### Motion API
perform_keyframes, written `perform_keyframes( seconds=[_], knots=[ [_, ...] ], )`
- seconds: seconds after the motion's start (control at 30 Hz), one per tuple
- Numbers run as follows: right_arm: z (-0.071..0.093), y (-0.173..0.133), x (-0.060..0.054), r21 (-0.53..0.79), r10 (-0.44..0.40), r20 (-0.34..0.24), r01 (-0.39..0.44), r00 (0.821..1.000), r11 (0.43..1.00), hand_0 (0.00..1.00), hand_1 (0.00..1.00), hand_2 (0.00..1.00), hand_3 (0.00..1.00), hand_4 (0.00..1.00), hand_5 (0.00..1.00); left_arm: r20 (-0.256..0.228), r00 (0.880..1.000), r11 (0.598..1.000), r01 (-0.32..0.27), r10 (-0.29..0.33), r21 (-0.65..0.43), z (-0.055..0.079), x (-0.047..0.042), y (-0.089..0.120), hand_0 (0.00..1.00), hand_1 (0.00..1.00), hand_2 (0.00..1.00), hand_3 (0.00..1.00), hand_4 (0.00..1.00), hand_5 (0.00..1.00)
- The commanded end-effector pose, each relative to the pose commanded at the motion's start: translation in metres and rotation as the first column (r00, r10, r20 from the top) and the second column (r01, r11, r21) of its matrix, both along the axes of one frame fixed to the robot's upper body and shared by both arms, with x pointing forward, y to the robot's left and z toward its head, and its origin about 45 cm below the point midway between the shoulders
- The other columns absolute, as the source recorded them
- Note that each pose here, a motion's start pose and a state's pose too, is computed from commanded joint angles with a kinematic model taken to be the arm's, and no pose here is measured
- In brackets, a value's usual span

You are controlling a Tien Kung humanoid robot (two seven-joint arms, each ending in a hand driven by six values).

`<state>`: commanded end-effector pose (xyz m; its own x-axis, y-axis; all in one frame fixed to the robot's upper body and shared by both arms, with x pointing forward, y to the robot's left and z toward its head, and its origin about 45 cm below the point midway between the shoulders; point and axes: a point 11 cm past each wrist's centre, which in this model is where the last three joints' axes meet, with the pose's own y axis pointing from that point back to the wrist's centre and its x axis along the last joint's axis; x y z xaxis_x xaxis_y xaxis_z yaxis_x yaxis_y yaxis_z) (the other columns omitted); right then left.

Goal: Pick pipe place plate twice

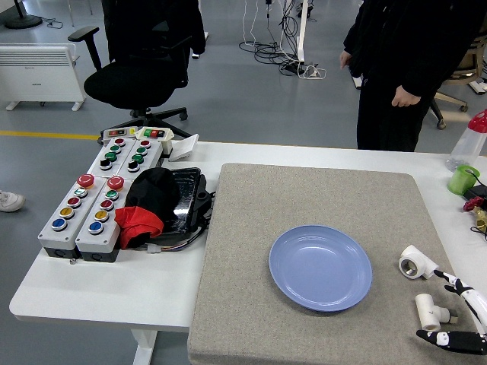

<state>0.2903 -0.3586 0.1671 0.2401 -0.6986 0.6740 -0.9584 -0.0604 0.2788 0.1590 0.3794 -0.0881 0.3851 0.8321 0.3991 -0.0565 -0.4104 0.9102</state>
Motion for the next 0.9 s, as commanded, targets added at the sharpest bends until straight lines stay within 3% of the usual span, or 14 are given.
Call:
perform_keyframes(
  seconds=[0.17,0.2,0.37,0.4,0.57,0.6,0.77,0.8,0.9],
  knots=[
    [-0.0042,-0.0015,0.0024,-0.016,-0.016,-0.002,0.016,1.0,1.0,0.962,0.893,0.94,0.891,0.881,0.38,0.001,1.0,1.0,0.001,-0.001,0.001,0.0003,0.0007,0.0002,0.655,0.624,0.634,0.57,0.407,0.998],
    [-0.0045,-0.0014,0.0032,-0.012,-0.02,0.004,0.02,1.0,1.0,0.78,0.757,0.756,0.796,0.814,0.303,0.001,1.0,1.0,0.001,-0.001,0.001,0.0004,0.0009,0.0002,0.655,0.624,0.633,0.57,0.408,0.998],
    [-0.006,-0.0009,0.0063,-0.013,-0.029,0.024,0.03,0.999,0.999,0.78,0.757,0.756,0.796,0.814,0.303,0.0,1.0,1.0,0.001,-0.001,0.0,0.0004,0.001,0.0,0.655,0.624,0.633,0.57,0.408,0.998],
    [-0.0064,-0.0009,0.007,-0.016,-0.03,0.024,0.03,0.999,0.999,0.571,0.64,0.618,0.709,0.693,0.175,0.0,1.0,1.0,0.001,-0.001,0.0,0.0004,0.0009,-0.0002,0.655,0.624,0.634,0.571,0.409,0.998],
    [-0.0096,-0.0004,0.0087,-0.04,-0.021,0.006,0.021,1.0,0.999,0.571,0.64,0.618,0.709,0.693,0.175,-0.002,1.0,1.0,0.002,-0.002,0.0,0.0001,0.0005,-0.0007,0.655,0.624,0.634,0.571,0.409,0.998],
    [-0.0105,-0.0003,0.0085,-0.044,-0.018,0.0,0.018,1.0,0.999,0.408,0.532,0.546,0.656,0.663,0.142,-0.003,1.0,1.0,0.001,-0.001,0.0,0.0,0.0,-0.0008,0.655,0.623,0.634,0.57,0.407,0.998],
    [-0.0086,0.0019,0.0093,-0.04,-0.013,0.033,0.014,0.999,0.999,0.408,0.532,0.546,0.656,0.663,0.142,-0.01,1.0,1.0,0.001,-0.001,-0.001,-0.0009,-0.0027,-0.0011,0.655,0.623,0.634,0.57,0.407,0.998],
    [-0.0075,0.0027,0.0096,-0.034,-0.011,0.045,0.013,0.999,0.999,0.287,0.426,0.515,0.606,0.606,0.092,-0.011,1.0,1.0,0.002,-0.002,-0.001,-0.001,-0.0031,-0.0011,0.655,0.624,0.634,0.571,0.408,0.998],
    [-0.0041,0.0048,0.0104,-0.016,-0.007,0.078,0.008,0.997,1.0,0.287,0.426,0.515,0.606,0.606,0.092,-0.014,1.0,1.0,0.003,-0.003,0.0,-0.0013,-0.0041,-0.0011,0.655,0.624,0.634,0.571,0.408,0.998]
  ],
)
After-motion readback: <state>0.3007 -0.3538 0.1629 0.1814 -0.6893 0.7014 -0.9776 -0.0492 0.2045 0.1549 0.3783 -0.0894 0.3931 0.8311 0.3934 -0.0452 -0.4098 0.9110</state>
